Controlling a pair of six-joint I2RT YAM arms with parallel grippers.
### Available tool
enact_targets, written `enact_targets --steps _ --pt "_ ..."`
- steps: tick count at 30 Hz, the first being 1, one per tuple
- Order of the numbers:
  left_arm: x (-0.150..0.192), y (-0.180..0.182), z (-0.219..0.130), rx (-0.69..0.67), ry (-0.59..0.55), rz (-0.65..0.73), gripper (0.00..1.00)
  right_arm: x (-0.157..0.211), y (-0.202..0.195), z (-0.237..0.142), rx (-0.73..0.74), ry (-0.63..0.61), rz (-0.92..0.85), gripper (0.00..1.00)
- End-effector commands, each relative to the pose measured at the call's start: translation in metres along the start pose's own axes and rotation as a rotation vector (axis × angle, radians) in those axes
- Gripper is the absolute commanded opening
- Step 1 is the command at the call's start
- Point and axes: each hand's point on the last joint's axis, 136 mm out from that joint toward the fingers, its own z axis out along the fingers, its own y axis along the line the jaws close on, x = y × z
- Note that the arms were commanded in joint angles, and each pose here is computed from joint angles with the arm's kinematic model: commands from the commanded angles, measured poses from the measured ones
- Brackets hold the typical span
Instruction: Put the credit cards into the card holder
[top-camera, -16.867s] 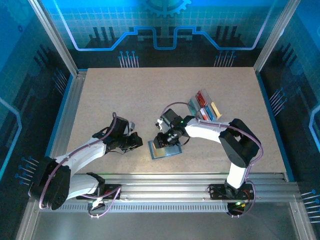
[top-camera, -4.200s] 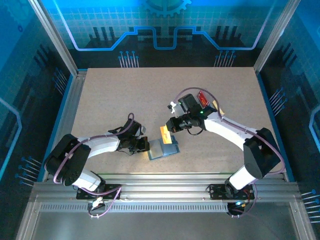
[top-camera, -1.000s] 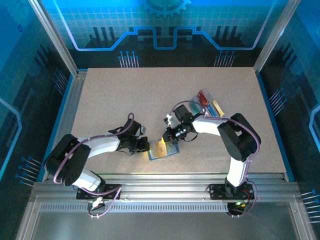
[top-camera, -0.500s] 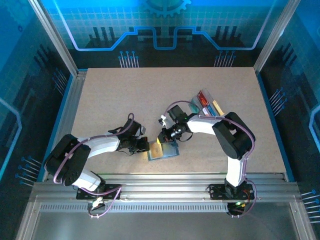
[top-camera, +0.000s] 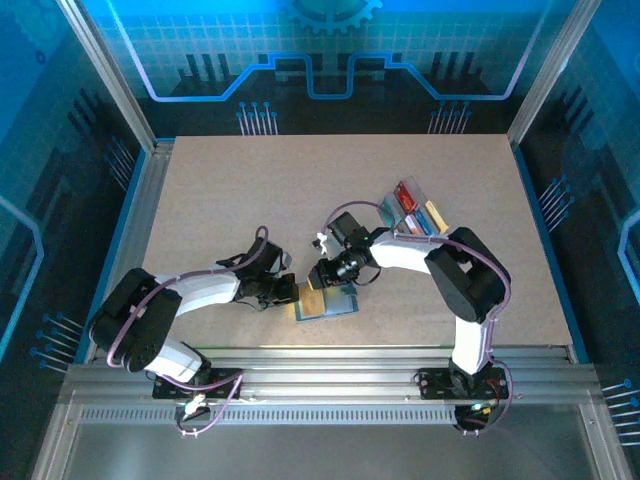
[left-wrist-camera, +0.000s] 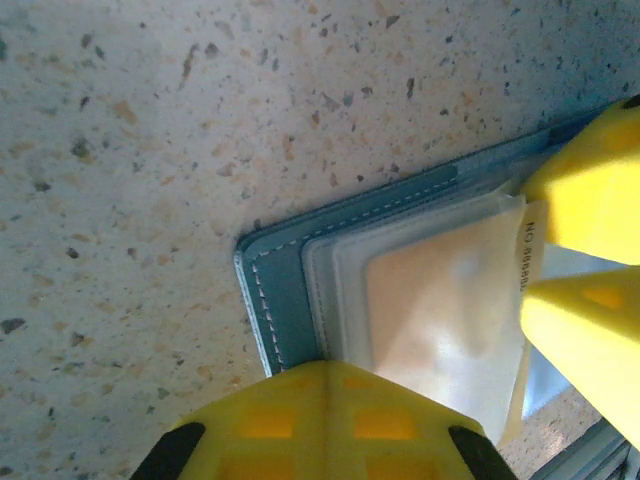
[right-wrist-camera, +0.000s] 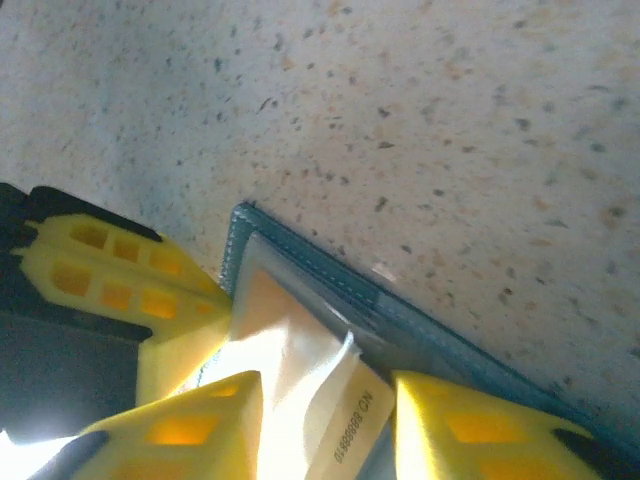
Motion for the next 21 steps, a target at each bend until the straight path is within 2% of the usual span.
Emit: enact_targets --steps 1,5,9,11,15,21 --pt "0.016 0.024 0.004 -0.082 0.038 -0.029 0.0 -0.001 -0.006 -0.023 0.171 -0.015 -0.029 0.48" --pt "0.017 0.025 0.005 -0.081 0.036 -0.034 0.0 -0.002 -0.015 -0.042 0.321 -0.031 -0.059 0.49" --pt "0.017 0.027 0.007 -0.078 0.034 -0.042 0.0 0.001 -0.021 -0.052 0.437 -0.035 -0.111 0.33" --pt "0.017 0.026 0.008 -0.078 0.035 -0.042 0.0 0.005 -0.026 -0.049 0.49 -0.007 -0.138 0.28" --pt "0.017 0.026 0.007 -0.075 0.034 -0.04 0.0 0.014 -0.035 -0.042 0.597 0.046 -0.187 0.29" --pt "0.018 0.027 0.007 -0.076 0.035 -0.04 0.0 0.024 -0.045 -0.031 0.659 0.092 -0.203 0.3"
